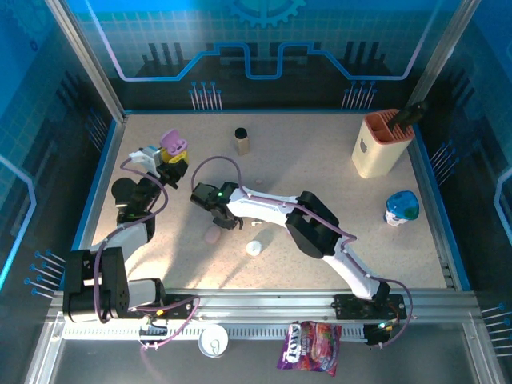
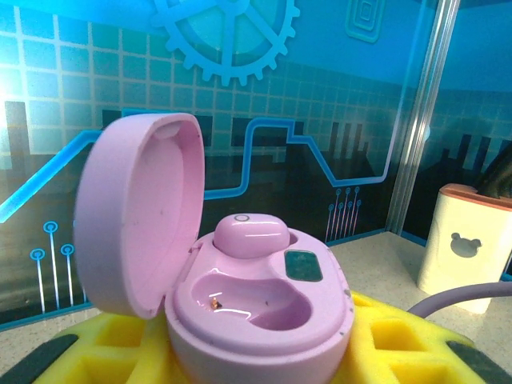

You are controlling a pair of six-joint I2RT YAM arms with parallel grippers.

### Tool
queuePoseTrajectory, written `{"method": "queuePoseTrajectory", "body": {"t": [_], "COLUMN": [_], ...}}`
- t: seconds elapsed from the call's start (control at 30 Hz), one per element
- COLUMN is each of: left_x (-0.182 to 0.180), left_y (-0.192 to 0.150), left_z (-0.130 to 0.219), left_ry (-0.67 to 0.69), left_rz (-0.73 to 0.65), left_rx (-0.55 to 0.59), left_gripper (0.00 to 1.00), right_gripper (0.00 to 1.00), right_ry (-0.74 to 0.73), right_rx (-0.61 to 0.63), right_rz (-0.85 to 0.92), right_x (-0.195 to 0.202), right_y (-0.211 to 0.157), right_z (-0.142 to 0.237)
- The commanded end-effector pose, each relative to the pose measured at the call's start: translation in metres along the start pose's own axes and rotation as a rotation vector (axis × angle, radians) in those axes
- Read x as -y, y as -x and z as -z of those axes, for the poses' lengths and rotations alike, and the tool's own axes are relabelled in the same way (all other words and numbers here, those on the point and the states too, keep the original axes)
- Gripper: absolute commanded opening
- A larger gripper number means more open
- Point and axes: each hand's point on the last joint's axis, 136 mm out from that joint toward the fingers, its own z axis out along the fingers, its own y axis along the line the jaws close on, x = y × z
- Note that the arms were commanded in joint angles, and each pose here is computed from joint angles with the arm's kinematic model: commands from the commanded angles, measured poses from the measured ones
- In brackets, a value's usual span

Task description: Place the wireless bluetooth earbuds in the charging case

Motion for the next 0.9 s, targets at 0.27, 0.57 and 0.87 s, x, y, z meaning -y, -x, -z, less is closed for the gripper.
{"method": "queuePoseTrajectory", "body": {"t": [0.27, 0.57, 0.87], "left_x": [0.002, 0.008, 0.039], "left_y": [0.015, 0.008, -0.024], "left_z": [0.002, 0.003, -0.009], "left_ry": [-0.002, -0.024, -0.103], "left_rz": [-0.030, -0.043, -0.075], "left_rx": [0.027, 0.012, -0.040], "left_gripper": [0.37, 0.36, 0.36], "right_gripper": [0.22, 0.20, 0.21], "right_ry": [-0.021, 0.094, 0.518], "right_rx": [-0.059, 0.056, 0.372], "right_rz": [0.026, -0.117, -0.429], "right_x": [-0.001, 0.012, 0.046], "right_y": [-0.009, 0.004, 0.007], "right_z": [-0.004, 0.030, 0.120]}}
